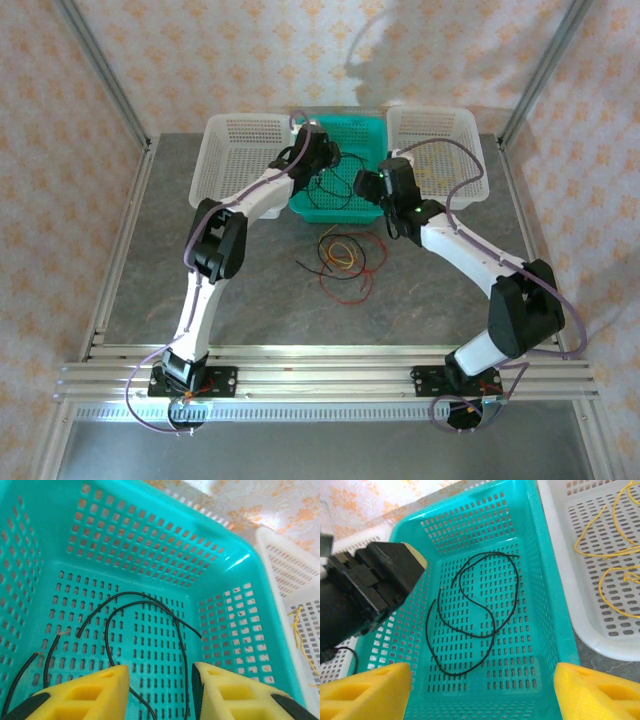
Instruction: Untangle the cables
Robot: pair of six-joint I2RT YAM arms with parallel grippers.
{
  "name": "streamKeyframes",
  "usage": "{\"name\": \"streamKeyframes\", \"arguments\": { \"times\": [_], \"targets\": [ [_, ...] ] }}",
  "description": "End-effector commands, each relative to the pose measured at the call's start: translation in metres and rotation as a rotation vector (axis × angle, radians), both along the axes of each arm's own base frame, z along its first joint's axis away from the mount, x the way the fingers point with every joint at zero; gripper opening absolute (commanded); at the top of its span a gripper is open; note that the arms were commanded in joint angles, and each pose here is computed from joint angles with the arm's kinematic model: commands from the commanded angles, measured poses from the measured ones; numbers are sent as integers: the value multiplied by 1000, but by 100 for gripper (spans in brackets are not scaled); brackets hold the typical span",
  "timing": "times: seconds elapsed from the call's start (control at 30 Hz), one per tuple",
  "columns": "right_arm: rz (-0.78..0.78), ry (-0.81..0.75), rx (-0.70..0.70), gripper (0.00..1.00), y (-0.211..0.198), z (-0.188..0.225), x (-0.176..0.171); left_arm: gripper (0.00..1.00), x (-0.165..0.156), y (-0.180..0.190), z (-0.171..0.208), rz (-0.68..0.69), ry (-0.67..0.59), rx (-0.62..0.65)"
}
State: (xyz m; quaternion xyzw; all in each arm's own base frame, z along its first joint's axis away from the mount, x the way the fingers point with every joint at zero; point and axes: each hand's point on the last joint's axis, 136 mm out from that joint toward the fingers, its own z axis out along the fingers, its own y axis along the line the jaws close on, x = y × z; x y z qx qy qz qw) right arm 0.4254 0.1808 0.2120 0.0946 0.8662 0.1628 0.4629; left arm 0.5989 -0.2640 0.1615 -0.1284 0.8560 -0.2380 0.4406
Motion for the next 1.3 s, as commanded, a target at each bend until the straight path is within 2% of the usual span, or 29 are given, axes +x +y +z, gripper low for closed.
{"name": "streamKeyframes", "arguments": {
  "times": [0.0, 0.17, 0.2, 0.23, 0.3, 0.53, 0.67, 0.8, 1.03, 1.27],
  "targets": [
    [58, 7, -8, 75, 6, 8, -7, 39, -27, -12, 76, -77, -133, 1],
    [119, 67, -29, 73, 10, -13, -29, 39, -72, -15, 99, -130, -191, 37],
    [140, 84, -36, 72, 11, -18, -34, 39, -80, -15, 92, -138, -180, 60],
    [160, 97, -42, 71, 14, -23, -40, 39, -91, -11, 104, -141, -200, 66],
    [215, 120, -60, 68, 20, -35, -51, 39, -107, -7, 100, -151, -197, 89],
    [419, 218, -117, 63, 43, -74, -88, 39, -172, 9, 62, -188, -149, 99],
    [473, 265, -152, 61, 50, -94, -99, 39, -202, 18, 41, -197, -126, 67],
    [493, 289, -167, 60, 53, -109, -102, 39, -225, 25, 25, -197, -111, 40],
    [520, 308, -188, 58, 57, -130, -106, 40, -267, 12, -11, -265, -79, -3],
    [522, 223, -197, 54, 60, -138, -104, 40, -281, 15, -27, -259, -71, -72]
  ]
}}
